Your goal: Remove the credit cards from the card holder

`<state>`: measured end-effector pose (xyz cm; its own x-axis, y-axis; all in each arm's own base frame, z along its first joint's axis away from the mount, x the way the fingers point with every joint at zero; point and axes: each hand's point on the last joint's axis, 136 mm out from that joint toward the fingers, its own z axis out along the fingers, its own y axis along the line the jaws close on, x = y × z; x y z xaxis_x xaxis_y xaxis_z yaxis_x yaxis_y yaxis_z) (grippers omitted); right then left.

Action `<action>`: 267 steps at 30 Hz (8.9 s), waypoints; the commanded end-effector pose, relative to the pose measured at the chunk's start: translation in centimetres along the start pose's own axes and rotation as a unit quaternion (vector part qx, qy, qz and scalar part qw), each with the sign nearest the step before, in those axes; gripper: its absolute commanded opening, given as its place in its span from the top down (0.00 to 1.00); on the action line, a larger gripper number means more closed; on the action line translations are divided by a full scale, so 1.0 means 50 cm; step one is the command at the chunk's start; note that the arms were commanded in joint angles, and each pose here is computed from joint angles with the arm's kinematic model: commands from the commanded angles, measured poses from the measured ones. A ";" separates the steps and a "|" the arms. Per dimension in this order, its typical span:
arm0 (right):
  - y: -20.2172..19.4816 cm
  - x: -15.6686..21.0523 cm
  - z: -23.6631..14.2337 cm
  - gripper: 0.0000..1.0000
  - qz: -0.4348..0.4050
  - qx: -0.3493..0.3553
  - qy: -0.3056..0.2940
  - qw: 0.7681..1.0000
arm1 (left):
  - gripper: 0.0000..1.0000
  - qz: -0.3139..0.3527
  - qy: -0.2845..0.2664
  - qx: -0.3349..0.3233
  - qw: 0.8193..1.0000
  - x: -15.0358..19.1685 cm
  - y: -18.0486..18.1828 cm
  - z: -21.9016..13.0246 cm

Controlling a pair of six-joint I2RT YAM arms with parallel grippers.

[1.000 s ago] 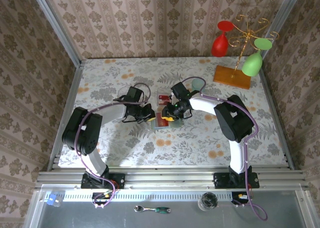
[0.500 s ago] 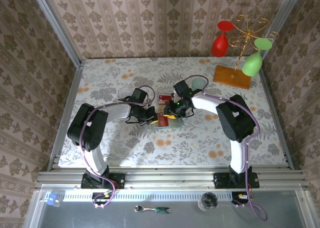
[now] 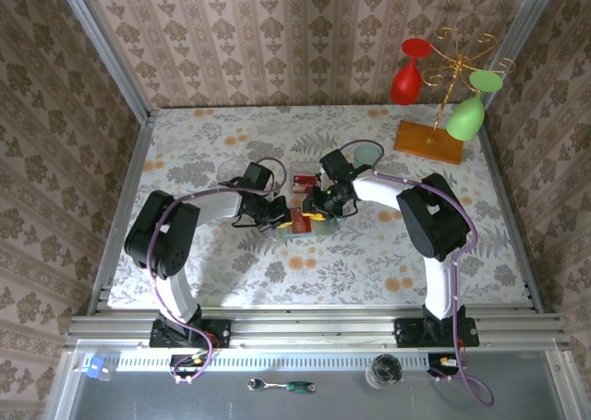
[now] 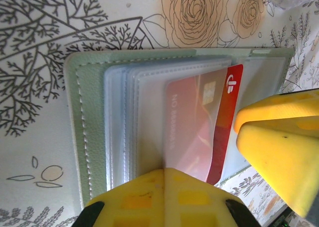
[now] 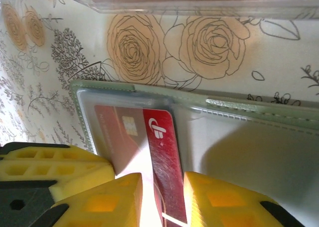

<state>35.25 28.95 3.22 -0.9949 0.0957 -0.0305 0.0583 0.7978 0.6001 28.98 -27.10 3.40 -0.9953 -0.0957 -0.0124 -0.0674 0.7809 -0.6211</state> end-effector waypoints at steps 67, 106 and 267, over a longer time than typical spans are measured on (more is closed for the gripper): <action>-0.003 0.026 -0.071 0.85 -0.023 0.030 -0.019 0.999 | 1.00 -0.009 0.006 -0.004 1.000 -0.002 0.012 0.003; 0.036 -0.029 -0.190 1.00 -0.419 0.111 -0.018 0.901 | 1.00 -0.027 -0.066 0.040 0.997 -0.048 0.007 -0.112; 0.084 0.030 0.026 0.66 -0.036 -0.009 -0.005 0.999 | 1.00 -0.040 -0.044 -0.005 0.998 0.001 0.079 -0.017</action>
<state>34.91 32.49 5.60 -0.9904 0.0494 -0.1290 -0.0364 0.8074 0.5888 29.11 -23.97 2.43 -0.9736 -0.2225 -0.0501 -0.1403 0.7576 -0.6374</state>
